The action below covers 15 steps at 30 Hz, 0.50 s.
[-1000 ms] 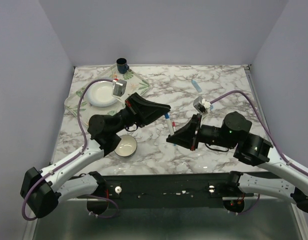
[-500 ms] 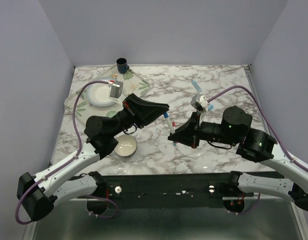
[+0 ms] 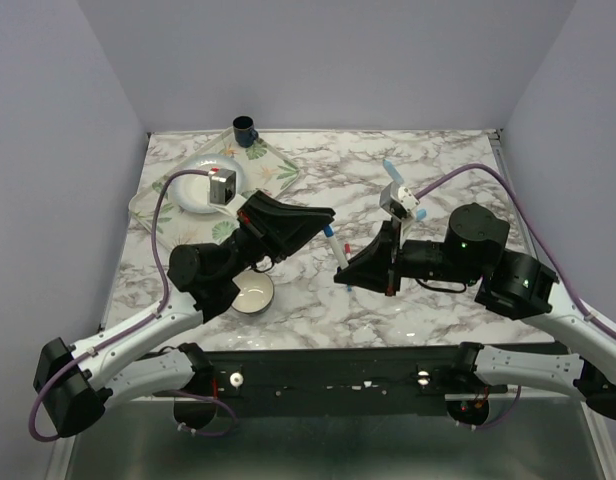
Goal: Insert the pens into the pen caps
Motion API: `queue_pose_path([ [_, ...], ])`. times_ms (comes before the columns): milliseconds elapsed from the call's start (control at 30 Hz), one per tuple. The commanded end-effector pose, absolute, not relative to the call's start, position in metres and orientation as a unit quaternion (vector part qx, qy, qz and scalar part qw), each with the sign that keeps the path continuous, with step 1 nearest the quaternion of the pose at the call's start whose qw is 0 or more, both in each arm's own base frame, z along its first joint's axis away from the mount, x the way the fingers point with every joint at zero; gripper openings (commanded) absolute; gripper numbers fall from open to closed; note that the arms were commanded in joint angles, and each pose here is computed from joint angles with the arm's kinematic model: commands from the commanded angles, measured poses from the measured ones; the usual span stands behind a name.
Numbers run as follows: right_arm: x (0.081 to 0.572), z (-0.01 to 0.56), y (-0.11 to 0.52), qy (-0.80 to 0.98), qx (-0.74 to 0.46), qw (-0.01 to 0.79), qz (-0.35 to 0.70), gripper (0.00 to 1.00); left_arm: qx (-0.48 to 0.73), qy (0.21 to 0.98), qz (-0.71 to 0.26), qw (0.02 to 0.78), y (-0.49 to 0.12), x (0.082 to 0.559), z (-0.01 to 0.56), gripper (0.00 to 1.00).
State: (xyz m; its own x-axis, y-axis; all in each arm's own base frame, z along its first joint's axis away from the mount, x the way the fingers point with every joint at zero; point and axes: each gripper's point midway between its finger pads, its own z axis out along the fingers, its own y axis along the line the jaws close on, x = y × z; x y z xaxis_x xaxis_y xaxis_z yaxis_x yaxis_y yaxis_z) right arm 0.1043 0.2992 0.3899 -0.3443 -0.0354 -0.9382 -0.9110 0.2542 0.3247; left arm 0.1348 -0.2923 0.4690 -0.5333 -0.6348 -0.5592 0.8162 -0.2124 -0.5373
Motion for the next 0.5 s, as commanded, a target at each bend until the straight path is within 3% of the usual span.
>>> queue_pose_path([
  [0, 0.12, 0.594, 0.269, 0.405, -0.234, 0.676, 0.57, 0.01, 0.238, 0.579, -0.754, 0.197, -0.343, 0.062, 0.335, 0.0],
  [333, 0.119, 0.613, 0.26, 0.379, -0.244, 0.708, 0.543, 0.01, 0.224, 0.65, -0.702, 0.185, -0.348, 0.063, 0.31, 0.0],
  [467, 0.128, 0.621, 0.255, 0.384, -0.224, 0.722, 0.531, 0.01, 0.217, 0.646, -0.707, 0.192, -0.349, 0.059, 0.308, 0.0],
])
